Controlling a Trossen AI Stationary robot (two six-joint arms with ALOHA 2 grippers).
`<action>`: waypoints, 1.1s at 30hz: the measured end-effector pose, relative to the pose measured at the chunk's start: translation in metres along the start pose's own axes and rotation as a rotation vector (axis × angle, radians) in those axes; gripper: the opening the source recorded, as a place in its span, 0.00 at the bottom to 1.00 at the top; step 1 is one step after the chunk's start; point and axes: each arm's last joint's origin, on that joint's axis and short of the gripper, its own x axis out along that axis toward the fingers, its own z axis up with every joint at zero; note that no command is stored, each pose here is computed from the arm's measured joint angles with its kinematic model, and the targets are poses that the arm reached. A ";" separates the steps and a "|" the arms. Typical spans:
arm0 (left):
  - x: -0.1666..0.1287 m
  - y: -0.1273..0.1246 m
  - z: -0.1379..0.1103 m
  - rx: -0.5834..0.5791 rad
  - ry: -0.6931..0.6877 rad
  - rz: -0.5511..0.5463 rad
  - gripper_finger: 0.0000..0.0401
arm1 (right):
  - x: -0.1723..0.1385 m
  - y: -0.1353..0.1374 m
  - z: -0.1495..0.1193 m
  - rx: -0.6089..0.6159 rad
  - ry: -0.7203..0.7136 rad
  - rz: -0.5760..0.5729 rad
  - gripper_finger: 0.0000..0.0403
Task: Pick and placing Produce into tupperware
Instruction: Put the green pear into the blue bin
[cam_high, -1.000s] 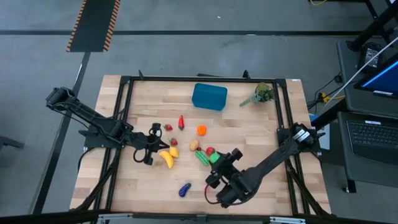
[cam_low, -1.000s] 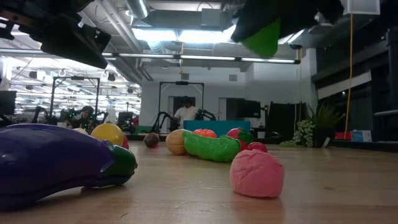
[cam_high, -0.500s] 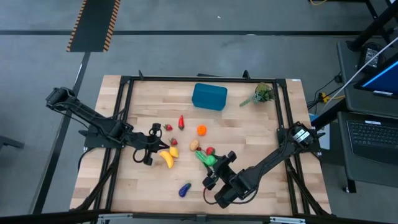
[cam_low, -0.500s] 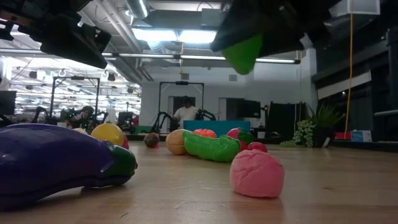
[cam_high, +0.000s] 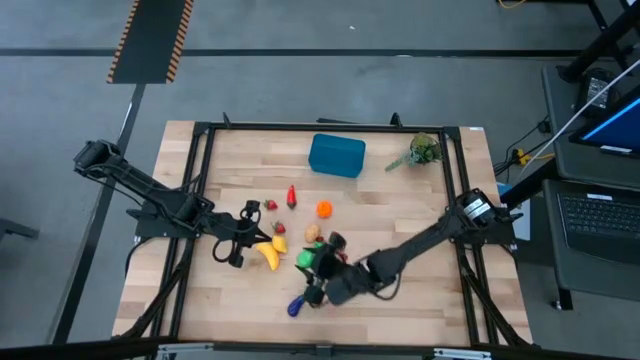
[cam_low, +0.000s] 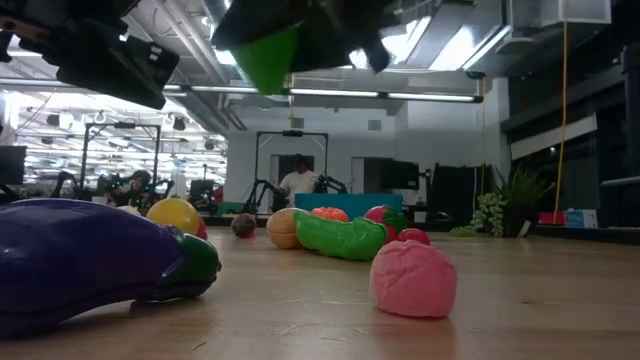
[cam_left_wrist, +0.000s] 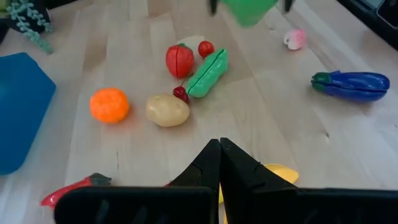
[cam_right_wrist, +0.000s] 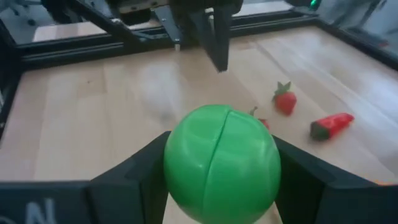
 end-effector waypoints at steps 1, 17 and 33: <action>0.000 0.000 0.000 0.007 0.000 -0.001 0.00 | 0.004 -0.003 0.002 0.002 0.007 0.019 0.55; -0.002 0.000 -0.005 0.050 0.047 -0.004 0.00 | 0.037 -0.036 0.036 -0.062 -0.090 0.121 0.55; -0.002 0.000 -0.005 0.073 0.048 -0.005 0.00 | -0.013 -0.077 0.075 -0.112 0.013 -0.073 0.55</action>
